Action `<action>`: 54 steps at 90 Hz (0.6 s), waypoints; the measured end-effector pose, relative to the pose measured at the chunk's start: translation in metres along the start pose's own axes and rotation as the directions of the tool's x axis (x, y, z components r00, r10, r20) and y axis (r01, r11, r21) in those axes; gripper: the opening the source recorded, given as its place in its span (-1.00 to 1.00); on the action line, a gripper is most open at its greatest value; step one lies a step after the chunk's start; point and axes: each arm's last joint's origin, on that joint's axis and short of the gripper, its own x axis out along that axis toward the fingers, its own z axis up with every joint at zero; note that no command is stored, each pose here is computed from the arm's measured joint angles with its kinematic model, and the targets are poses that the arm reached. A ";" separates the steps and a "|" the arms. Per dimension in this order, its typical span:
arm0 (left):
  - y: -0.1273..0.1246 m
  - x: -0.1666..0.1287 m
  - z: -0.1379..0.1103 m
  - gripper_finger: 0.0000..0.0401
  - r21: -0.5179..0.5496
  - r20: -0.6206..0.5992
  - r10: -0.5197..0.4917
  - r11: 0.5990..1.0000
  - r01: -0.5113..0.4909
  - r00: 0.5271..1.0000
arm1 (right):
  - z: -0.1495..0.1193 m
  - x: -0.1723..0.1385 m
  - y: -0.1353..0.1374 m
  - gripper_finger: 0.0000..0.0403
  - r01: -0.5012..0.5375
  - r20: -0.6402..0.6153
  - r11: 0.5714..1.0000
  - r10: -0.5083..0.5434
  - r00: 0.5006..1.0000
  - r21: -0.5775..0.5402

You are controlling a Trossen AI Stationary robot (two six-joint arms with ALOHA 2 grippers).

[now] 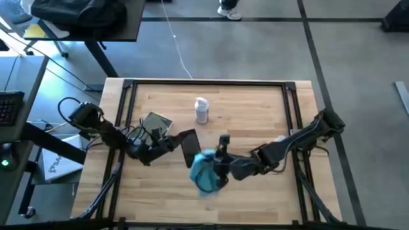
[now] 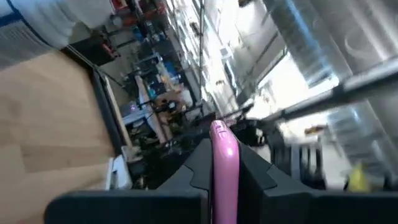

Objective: Apply microfiber cloth
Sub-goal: Wipe the cellphone with the microfiber towel

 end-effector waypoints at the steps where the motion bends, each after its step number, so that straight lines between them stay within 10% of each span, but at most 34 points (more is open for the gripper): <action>1: -0.001 0.000 0.000 -0.94 -0.002 -0.002 -0.005 1.000 0.005 1.000 | -0.001 0.002 -0.001 -1.00 0.010 -0.006 1.000 -0.010 1.000 -0.005; 54: -0.009 0.003 0.000 -0.94 0.020 -0.020 -0.036 0.999 0.037 0.999 | -0.019 0.062 0.044 -1.00 -0.037 0.084 0.979 0.055 0.995 -0.199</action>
